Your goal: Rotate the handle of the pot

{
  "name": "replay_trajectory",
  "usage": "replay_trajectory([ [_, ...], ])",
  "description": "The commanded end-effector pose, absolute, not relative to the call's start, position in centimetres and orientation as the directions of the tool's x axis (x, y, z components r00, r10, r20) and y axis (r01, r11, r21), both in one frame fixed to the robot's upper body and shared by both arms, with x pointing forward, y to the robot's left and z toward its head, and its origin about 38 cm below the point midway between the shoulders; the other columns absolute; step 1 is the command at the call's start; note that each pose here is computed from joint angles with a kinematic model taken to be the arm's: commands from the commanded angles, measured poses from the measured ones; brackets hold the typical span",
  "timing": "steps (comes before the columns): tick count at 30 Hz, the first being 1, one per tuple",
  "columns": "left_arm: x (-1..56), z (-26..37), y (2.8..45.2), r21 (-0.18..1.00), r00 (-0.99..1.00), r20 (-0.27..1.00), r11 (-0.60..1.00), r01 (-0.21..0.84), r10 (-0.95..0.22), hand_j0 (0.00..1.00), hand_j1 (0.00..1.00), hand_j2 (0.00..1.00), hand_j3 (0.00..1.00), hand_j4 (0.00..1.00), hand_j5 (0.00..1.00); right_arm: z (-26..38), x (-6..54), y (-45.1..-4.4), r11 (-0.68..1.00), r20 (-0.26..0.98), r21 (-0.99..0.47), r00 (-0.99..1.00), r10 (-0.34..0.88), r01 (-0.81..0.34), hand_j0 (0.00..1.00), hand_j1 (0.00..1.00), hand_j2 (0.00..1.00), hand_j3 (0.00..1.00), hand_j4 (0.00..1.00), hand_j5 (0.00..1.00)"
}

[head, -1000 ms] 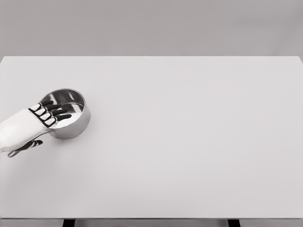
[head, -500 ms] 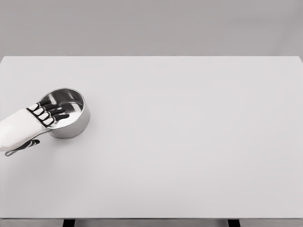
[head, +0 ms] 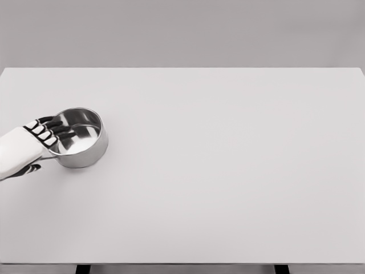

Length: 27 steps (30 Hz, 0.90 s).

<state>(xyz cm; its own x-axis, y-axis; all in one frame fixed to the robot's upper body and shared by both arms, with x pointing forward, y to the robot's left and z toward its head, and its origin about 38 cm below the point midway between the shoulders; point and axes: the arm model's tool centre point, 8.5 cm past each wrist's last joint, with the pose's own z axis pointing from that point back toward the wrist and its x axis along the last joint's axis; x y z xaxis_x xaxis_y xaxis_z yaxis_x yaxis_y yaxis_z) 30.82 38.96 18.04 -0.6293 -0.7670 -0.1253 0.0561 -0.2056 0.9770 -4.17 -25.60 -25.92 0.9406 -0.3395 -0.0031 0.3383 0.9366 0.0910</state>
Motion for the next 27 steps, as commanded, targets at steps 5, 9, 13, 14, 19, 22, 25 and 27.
replay_trajectory([
  [5,31.4,18.3,39.8,0.978,-0.609,-0.128,-0.202,0.054,-0.783,1.00,1.00,1.00,1.00,1.00,1.00,-25.9,-4.2,-25.6,0.937,-0.004,0.091,0.941,-0.339,0.338,1.00,1.00,1.00,1.00,1.00,1.00],
  [9,31.7,18.4,40.3,0.978,-0.598,-0.131,-0.202,0.054,-0.791,1.00,1.00,1.00,1.00,1.00,1.00,-25.9,-4.2,-25.6,0.937,-0.004,0.091,0.941,-0.339,0.338,1.00,1.00,1.00,1.00,1.00,1.00],
  [13,32.2,18.3,41.0,0.978,-0.580,-0.130,-0.201,0.059,-0.804,1.00,1.00,1.00,1.00,1.00,1.00,-25.9,-4.2,-25.6,0.937,-0.004,0.091,0.941,-0.339,0.338,1.00,1.00,1.00,1.00,1.00,1.00],
  [14,32.3,18.3,41.2,0.978,-0.576,-0.129,-0.201,0.062,-0.807,1.00,1.00,1.00,1.00,1.00,1.00,-25.9,-4.2,-25.6,0.937,-0.004,0.091,0.941,-0.339,0.338,1.00,1.00,1.00,1.00,1.00,1.00],
  [19,32.6,18.4,41.5,0.978,-0.567,-0.131,-0.199,0.059,-0.813,1.00,1.00,1.00,1.00,1.00,1.00,-25.9,-4.2,-25.6,0.937,-0.004,0.091,0.941,-0.339,0.338,1.00,1.00,1.00,1.00,1.00,1.00],
  [22,32.9,18.4,41.8,0.980,-0.556,-0.127,-0.191,0.059,-0.821,1.00,1.00,1.00,1.00,1.00,1.00,-25.9,-4.2,-25.6,0.937,-0.004,0.091,0.941,-0.339,0.338,1.00,1.00,1.00,1.00,1.00,1.00],
  [25,33.3,18.4,42.1,0.981,-0.547,-0.125,-0.187,0.059,-0.828,1.00,1.00,1.00,1.00,1.00,1.00,-25.9,-4.2,-25.6,0.937,-0.004,0.091,0.941,-0.339,0.338,1.00,1.00,1.00,1.00,1.00,1.00],
  [27,33.4,18.1,42.4,0.980,-0.537,-0.122,-0.187,0.068,-0.835,1.00,1.00,1.00,1.00,1.00,1.00,-25.9,-4.2,-25.6,0.937,-0.002,0.091,0.941,-0.339,0.338,1.00,1.00,1.00,1.00,1.00,1.00],
])
